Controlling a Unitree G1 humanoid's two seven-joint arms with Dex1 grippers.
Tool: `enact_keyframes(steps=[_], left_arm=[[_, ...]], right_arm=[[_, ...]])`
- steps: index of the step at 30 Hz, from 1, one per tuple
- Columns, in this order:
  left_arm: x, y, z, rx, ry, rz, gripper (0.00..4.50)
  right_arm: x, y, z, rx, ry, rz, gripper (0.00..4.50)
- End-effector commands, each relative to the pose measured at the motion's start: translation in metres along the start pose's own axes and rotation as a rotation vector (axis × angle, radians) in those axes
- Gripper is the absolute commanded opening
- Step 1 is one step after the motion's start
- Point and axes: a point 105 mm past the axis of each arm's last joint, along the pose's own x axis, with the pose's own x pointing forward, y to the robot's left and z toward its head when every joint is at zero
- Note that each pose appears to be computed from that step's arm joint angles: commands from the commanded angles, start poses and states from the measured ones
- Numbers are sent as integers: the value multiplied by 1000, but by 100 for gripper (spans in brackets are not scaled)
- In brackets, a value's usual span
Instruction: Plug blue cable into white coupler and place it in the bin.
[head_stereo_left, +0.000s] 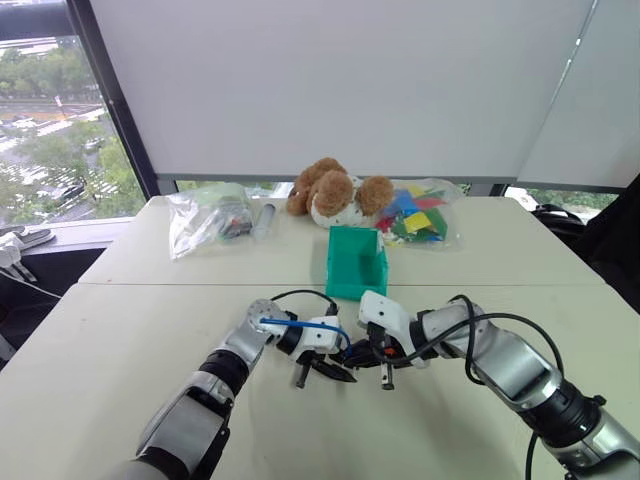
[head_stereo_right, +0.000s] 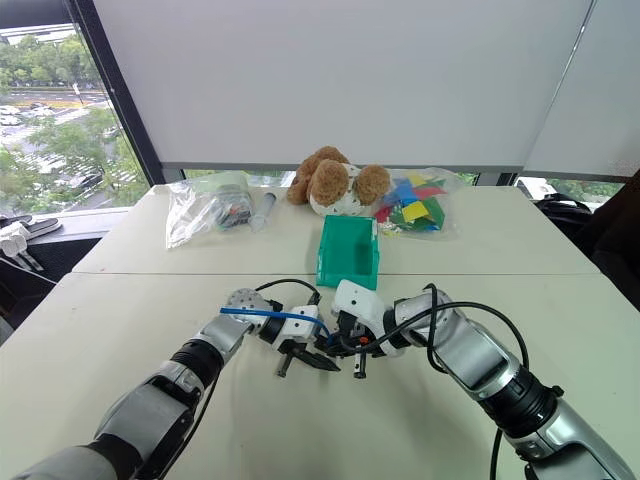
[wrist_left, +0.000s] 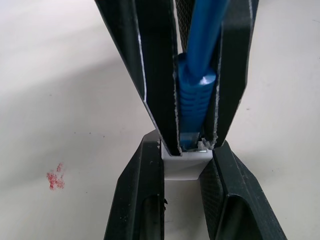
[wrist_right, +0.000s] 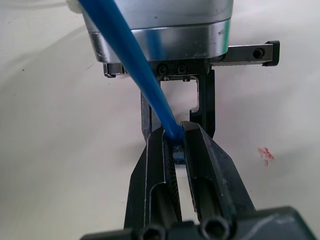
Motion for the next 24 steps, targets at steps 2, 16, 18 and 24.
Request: enact_keyframes(steps=[2,16,18,24], left_arm=[[4,-4,-4,-3,18,-11,37],[-9,0,-2,-63,-21,35,143],[-17,3,0,-97,-44,58,222],[-48,4,9,-126,-101,131,444]], right_arm=[[5,7,-16,60,52,15,0],[9,10,-30,123,46,13,0],[6,7,-29,126,38,-2,0],[-1,4,-18,142,-9,-23,0]])
